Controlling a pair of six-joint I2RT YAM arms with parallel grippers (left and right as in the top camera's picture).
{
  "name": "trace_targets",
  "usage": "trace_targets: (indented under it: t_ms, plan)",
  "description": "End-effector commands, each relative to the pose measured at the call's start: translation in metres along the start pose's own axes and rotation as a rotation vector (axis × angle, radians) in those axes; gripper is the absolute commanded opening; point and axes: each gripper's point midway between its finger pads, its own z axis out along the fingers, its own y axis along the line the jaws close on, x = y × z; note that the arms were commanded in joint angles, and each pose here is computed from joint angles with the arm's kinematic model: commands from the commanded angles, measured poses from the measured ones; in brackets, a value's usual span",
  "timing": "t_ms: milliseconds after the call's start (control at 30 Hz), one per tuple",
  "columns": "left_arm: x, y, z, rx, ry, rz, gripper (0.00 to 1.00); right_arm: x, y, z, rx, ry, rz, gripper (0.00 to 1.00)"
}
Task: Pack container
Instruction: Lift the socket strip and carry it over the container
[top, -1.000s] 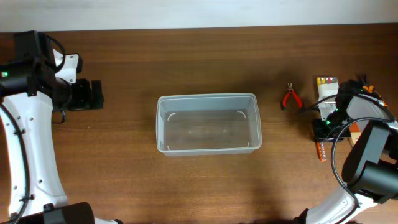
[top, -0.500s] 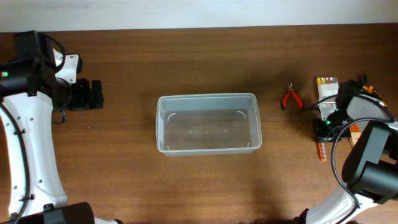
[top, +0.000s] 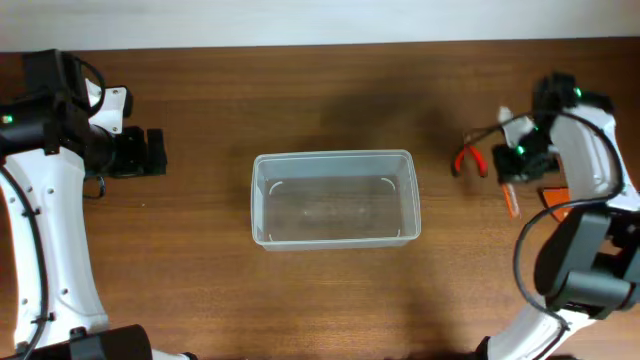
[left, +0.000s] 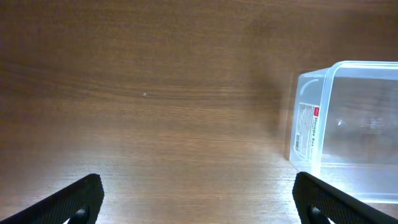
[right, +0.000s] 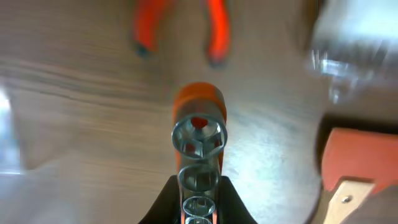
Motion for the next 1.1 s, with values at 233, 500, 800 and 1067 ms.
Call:
trace_targets:
  t_ms: [233, 500, 800, 1067]
  plan:
    - [-0.003, -0.003, -0.001, 0.014, -0.007, -0.009, 0.99, -0.053, 0.126, -0.060, 0.007, -0.137, -0.505, 0.04]
    - [-0.003, -0.003, -0.001, 0.014, -0.007, -0.009, 0.99, -0.030, 0.223, -0.058, -0.031, -0.088, -0.876, 0.04]
    - [-0.003, -0.003, -0.001, 0.014, -0.007, -0.009, 0.99, -0.007, 0.290, -0.058, -0.048, -0.089, -1.096, 0.05]
    - [-0.003, -0.003, -0.001, 0.014, -0.007, -0.009, 0.99, 0.012, 0.312, -0.039, -0.114, -0.048, -1.228, 0.09]
